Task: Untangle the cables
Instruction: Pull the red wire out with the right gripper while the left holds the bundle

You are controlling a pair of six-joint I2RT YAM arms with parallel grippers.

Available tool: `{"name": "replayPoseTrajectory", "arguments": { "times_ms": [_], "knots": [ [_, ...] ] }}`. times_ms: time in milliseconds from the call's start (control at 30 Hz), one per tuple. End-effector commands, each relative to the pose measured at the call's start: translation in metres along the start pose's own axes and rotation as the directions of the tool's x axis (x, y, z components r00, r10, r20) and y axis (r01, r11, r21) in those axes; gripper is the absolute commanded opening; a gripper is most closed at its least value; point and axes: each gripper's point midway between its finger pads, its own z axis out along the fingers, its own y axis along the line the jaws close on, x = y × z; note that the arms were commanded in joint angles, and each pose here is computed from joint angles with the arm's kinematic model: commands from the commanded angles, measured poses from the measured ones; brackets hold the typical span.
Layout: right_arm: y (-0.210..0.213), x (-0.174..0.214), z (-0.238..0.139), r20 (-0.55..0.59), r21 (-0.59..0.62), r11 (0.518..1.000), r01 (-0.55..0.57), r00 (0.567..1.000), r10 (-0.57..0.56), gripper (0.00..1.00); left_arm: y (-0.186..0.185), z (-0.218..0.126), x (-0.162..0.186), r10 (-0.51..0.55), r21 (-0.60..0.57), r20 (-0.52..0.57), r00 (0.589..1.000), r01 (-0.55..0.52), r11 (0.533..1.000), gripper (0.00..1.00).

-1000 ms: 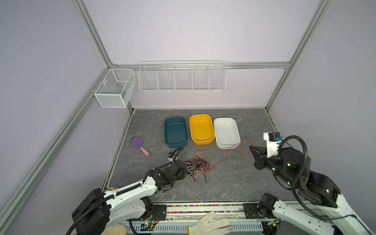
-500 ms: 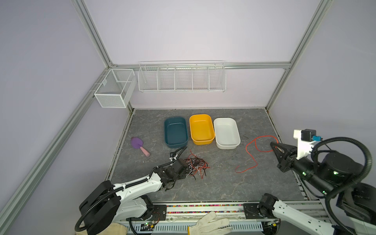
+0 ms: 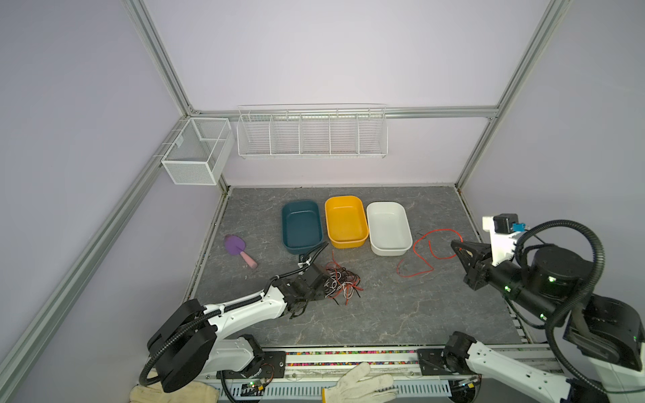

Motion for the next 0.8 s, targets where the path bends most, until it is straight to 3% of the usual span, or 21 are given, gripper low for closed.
{"name": "replayPoseTrajectory", "arguments": {
  "times_ms": [0,33,100,200,300,400,567,667,767],
  "knots": [
    [0.005,-0.002,0.009,0.003,-0.014,1.0,0.02,1.0,-0.02,0.06,-0.011,-0.013,-0.014,0.008,0.042,0.02,1.0,-0.009,0.999,0.21],
    [0.006,-0.001,0.011,-0.002,-0.016,1.0,0.02,1.0,-0.02,0.06,-0.014,-0.016,-0.016,0.009,0.054,0.026,1.0,-0.01,0.998,0.3],
    [0.009,0.001,0.016,-0.015,-0.025,0.999,0.022,1.0,-0.022,0.06,-0.021,-0.025,-0.021,0.027,0.095,0.039,0.999,-0.03,0.995,0.58],
    [0.015,-0.002,0.021,-0.001,-0.045,0.999,0.012,1.0,-0.012,0.06,-0.026,-0.042,-0.032,0.037,0.128,0.076,0.996,-0.046,0.991,0.79],
    [0.018,0.0,0.024,-0.009,-0.056,0.998,0.011,1.0,-0.012,0.06,-0.029,-0.061,-0.046,0.056,0.157,0.135,0.989,-0.078,0.985,0.92],
    [0.018,0.002,0.028,-0.018,-0.054,0.998,0.014,1.0,-0.015,0.06,-0.027,-0.083,-0.061,0.062,0.157,0.2,0.978,-0.094,0.983,1.0],
    [0.017,0.006,0.034,-0.026,-0.04,0.999,0.02,0.999,-0.021,0.06,-0.022,-0.122,-0.091,0.119,0.115,0.308,0.944,-0.161,0.98,0.99],
    [0.016,0.008,0.041,-0.036,-0.021,0.999,0.024,0.999,-0.025,0.06,-0.026,-0.135,-0.102,0.22,0.089,0.353,0.909,-0.267,0.96,0.99],
    [0.019,0.008,0.05,-0.05,-0.018,0.999,0.034,0.998,-0.035,0.06,-0.031,-0.14,-0.111,0.364,0.026,0.389,0.846,-0.405,0.914,0.99]
  ]
}}
